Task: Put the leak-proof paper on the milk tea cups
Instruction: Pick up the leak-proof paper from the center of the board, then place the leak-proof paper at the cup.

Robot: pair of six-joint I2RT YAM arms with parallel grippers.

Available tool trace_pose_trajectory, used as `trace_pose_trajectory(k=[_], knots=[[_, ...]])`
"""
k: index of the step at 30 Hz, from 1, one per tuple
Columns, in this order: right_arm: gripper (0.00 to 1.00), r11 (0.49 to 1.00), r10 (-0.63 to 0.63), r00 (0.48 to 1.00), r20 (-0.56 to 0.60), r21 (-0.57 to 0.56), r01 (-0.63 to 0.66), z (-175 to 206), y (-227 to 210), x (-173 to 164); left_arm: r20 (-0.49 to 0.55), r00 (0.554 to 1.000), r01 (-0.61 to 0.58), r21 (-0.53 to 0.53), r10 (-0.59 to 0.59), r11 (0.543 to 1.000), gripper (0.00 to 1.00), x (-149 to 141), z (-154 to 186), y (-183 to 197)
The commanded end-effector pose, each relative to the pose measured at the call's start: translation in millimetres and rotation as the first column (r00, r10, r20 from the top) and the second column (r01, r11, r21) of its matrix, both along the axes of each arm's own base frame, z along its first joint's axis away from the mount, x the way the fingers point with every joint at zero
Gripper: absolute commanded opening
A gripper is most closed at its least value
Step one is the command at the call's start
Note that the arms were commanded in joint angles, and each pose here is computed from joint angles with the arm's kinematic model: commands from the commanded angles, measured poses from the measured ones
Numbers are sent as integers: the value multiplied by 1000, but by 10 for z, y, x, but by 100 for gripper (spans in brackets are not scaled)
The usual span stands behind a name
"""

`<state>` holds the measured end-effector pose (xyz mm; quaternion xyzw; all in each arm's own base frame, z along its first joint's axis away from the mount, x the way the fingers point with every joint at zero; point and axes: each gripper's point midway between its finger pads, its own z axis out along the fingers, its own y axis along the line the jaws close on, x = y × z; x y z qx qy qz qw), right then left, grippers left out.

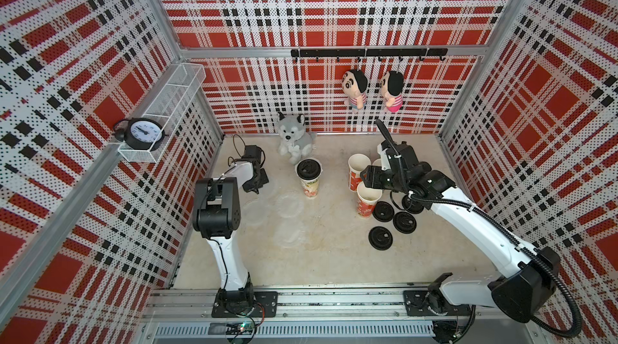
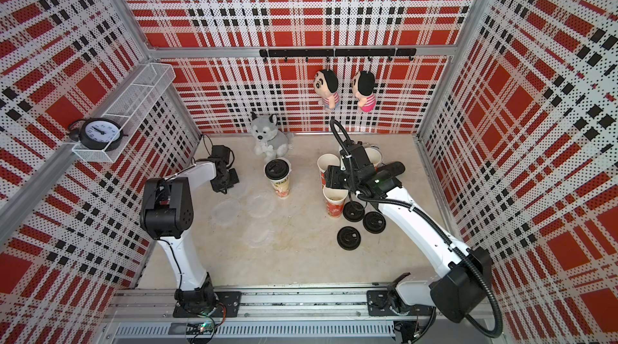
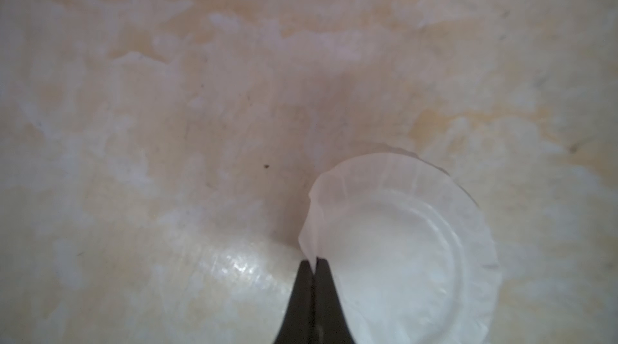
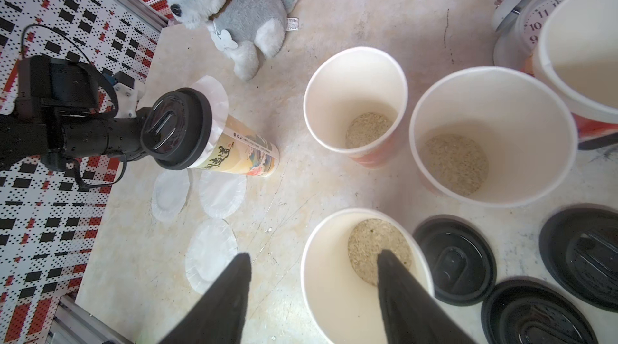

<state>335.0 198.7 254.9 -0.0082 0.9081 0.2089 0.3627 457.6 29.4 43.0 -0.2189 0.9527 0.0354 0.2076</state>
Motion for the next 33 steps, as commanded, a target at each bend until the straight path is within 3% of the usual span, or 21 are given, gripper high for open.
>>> trace_pose_trajectory(k=[1,6,14,17,20,24,29,33], knots=[[63,999,-40,999,12,3,40,96,-145,-54,92,995,45,-3,-44,999,0,201,459,-147],[63,997,-75,997,7,8,75,106,-294,-97,159,985,70,27,-73,997,0,241,939,-189],[63,989,-147,989,-13,18,147,103,-620,-164,290,954,58,57,-72,997,0,-43,1858,-182],[63,985,-173,985,-24,17,173,65,-727,-201,353,928,106,62,-121,992,0,-240,2366,-363],[63,981,-190,981,-32,17,191,21,-804,-225,425,877,235,31,-225,972,0,-487,2865,-838],[63,976,-216,975,-47,6,217,-24,-908,-242,487,777,468,-22,-399,884,0,-939,3215,-1819],[63,964,-267,962,-57,-15,267,-36,-1130,-280,513,671,667,-100,-536,738,0,-1441,3162,-2887],[63,951,-308,950,-52,-18,308,-19,-1330,-336,568,572,786,-173,-592,594,0,-1699,3104,-3612]])
